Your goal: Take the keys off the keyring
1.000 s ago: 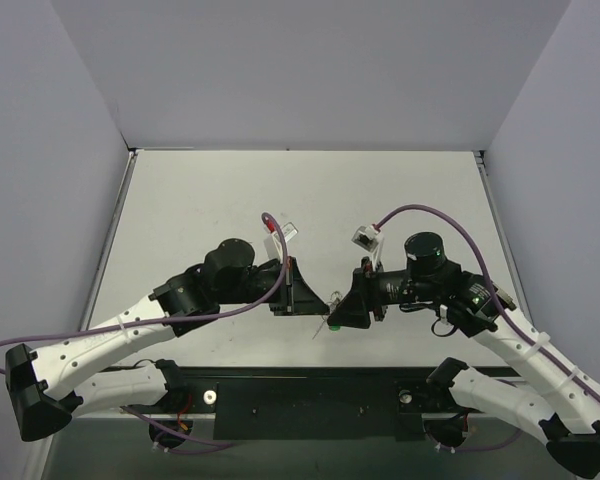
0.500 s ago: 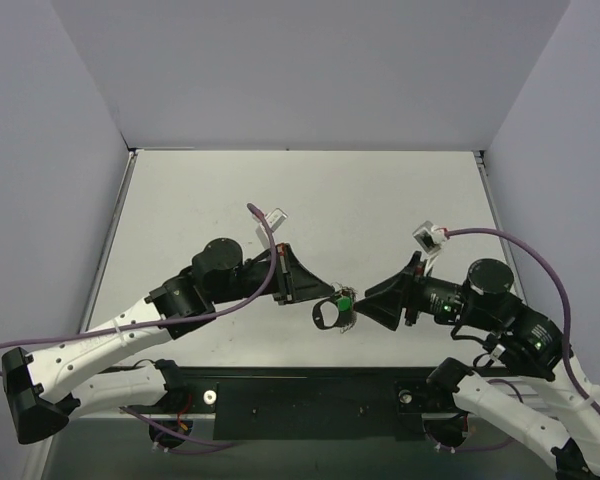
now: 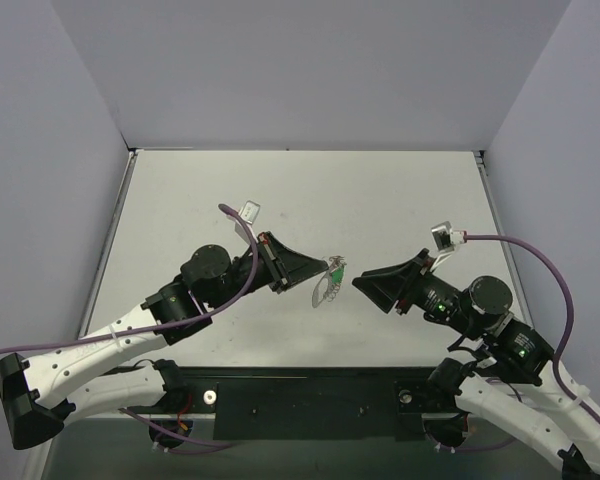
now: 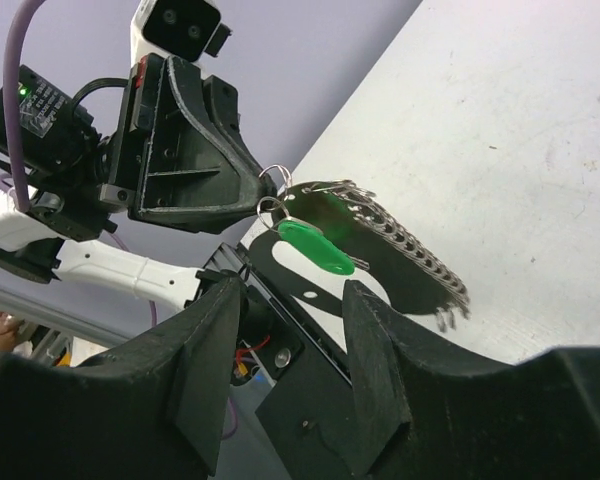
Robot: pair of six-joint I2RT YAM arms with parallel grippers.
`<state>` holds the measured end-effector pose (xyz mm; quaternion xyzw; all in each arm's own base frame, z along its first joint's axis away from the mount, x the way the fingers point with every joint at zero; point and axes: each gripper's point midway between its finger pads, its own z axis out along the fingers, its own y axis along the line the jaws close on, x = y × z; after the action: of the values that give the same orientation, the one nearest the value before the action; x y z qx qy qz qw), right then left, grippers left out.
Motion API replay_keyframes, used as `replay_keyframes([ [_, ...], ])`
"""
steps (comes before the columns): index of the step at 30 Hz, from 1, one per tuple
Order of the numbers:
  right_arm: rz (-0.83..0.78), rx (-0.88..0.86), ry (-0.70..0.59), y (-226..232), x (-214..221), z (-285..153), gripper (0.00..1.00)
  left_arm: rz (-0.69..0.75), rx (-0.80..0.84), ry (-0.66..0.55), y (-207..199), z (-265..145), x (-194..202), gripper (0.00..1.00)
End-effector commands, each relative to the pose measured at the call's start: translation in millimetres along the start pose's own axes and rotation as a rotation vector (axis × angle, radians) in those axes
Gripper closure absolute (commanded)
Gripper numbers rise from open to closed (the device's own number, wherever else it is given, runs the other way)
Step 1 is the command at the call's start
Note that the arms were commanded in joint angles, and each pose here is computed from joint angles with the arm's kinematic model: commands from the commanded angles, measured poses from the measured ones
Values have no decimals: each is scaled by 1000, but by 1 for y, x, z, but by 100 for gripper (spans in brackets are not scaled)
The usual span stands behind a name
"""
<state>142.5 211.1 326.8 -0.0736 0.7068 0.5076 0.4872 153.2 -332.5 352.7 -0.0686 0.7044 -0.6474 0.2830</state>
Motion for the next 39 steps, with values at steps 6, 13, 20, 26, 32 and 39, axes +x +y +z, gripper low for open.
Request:
replay_keyframes([
  [6,-115,-73,-35,33,-26,25,59,-44,114,-81,-39,-1,-19,100],
  [13,-113,-68,-29,30,-22,35,61,-45,127,-80,-43,-2,-20,100],
  [20,-94,-86,-43,34,-24,40,62,-42,136,-74,-47,-4,-19,100],
  [26,-91,-86,-36,34,-23,46,64,-46,143,-68,-48,-5,-18,100],
  [32,-81,-80,-22,30,-18,53,67,-44,155,-72,-53,-7,-19,100],
  [39,-76,-75,-20,29,-17,53,94,-42,152,-81,-51,-10,-21,100],
])
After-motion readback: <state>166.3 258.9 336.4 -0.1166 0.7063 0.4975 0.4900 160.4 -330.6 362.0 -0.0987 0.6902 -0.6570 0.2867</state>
